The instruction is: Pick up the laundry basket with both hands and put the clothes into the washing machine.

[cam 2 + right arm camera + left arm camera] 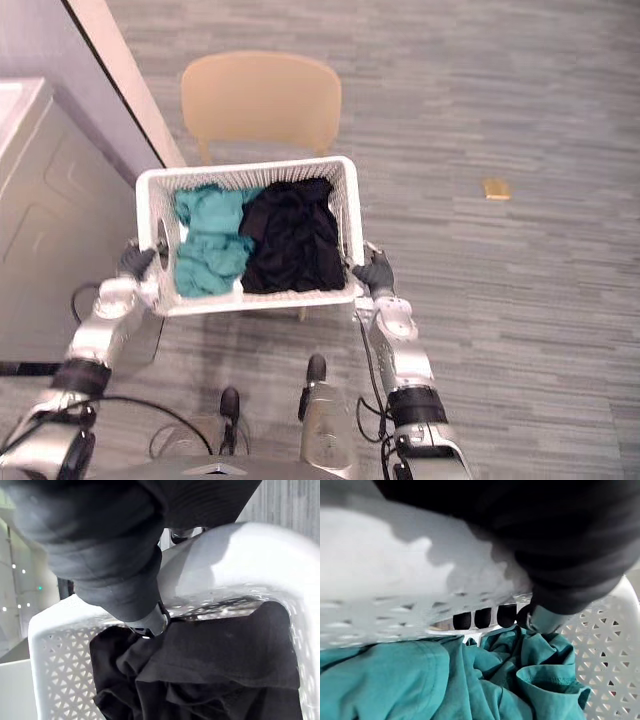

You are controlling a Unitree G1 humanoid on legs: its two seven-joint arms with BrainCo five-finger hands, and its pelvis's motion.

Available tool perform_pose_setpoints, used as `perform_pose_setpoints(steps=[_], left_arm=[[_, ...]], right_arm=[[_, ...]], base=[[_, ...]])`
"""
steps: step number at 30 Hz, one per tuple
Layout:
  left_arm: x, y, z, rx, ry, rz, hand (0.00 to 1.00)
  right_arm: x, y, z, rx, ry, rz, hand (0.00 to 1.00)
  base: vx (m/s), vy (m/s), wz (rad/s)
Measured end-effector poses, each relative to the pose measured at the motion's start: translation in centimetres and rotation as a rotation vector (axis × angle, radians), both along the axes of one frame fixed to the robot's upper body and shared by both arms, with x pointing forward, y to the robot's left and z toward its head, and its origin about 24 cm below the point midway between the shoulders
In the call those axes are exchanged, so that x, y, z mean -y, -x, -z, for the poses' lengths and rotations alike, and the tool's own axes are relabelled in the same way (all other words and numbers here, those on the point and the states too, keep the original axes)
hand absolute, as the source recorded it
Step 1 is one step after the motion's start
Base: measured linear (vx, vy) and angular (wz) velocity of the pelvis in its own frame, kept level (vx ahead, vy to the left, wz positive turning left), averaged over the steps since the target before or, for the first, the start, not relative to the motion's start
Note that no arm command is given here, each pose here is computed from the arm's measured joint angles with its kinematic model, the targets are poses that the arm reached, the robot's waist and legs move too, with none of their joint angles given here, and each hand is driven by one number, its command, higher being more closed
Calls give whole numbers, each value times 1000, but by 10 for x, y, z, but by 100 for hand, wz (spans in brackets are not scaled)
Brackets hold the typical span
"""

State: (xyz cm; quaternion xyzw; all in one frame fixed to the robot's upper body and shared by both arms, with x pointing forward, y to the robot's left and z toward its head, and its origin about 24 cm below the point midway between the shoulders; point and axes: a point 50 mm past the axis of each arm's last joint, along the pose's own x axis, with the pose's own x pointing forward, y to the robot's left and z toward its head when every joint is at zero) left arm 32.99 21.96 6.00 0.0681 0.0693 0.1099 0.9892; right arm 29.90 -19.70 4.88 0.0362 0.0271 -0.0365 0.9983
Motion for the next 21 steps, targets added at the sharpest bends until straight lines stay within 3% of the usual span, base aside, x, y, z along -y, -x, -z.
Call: perform_pose_setpoints(steps=[4,11,21], left_arm=[[-8,-26,-45,98,-77,0,100],[4,-57,-119,261,-175,24,100],[6,-70,-146,284,-205,-8,100]], right_arm=[[-14,-11,-13,38,-20,-15,100],[-17,-31,-49,145,-36,24,100],[-16,-54,-79,191,20,46,100]], base=[[-142,-2,1],[-63,13,-6],[-2,-1,0]])
